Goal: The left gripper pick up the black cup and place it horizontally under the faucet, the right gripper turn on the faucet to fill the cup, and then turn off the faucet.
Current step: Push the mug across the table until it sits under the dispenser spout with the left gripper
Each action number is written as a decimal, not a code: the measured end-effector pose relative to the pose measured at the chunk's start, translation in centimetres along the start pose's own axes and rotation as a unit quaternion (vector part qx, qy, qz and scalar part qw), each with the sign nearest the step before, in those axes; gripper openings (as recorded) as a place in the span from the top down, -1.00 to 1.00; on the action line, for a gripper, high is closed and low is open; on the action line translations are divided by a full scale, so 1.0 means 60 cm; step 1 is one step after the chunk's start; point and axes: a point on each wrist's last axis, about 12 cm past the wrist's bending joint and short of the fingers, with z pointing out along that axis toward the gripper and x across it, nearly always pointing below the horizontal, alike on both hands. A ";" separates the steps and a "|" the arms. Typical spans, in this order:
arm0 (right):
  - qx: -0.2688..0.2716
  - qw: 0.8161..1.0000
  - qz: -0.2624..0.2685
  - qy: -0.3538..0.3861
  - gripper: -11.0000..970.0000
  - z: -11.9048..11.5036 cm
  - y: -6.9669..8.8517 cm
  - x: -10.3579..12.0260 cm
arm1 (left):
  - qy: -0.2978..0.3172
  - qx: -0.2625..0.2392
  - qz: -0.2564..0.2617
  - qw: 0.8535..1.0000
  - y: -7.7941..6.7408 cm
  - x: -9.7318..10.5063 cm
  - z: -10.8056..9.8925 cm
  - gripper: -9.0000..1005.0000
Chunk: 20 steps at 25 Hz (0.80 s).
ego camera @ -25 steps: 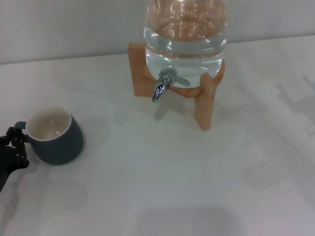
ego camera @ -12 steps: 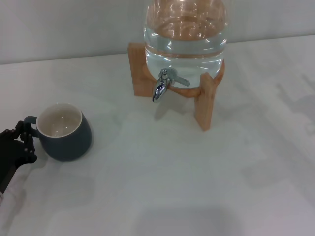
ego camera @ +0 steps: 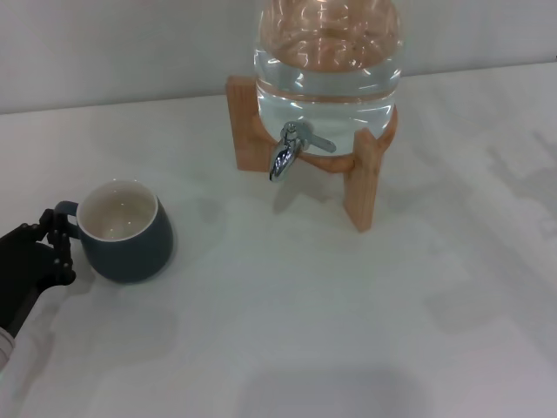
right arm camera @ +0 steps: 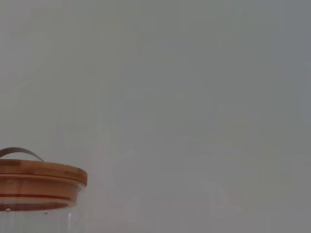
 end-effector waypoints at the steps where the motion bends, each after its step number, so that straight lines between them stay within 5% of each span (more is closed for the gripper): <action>1: 0.000 1.000 0.000 0.000 -0.77 0.001 0.000 0.000 | -0.001 0.003 0.001 1.000 -0.001 -0.001 0.001 0.82; 20: -0.008 1.000 0.000 0.000 -0.77 0.006 0.006 0.002 | -0.008 0.051 0.016 0.999 -0.025 -0.027 0.047 0.81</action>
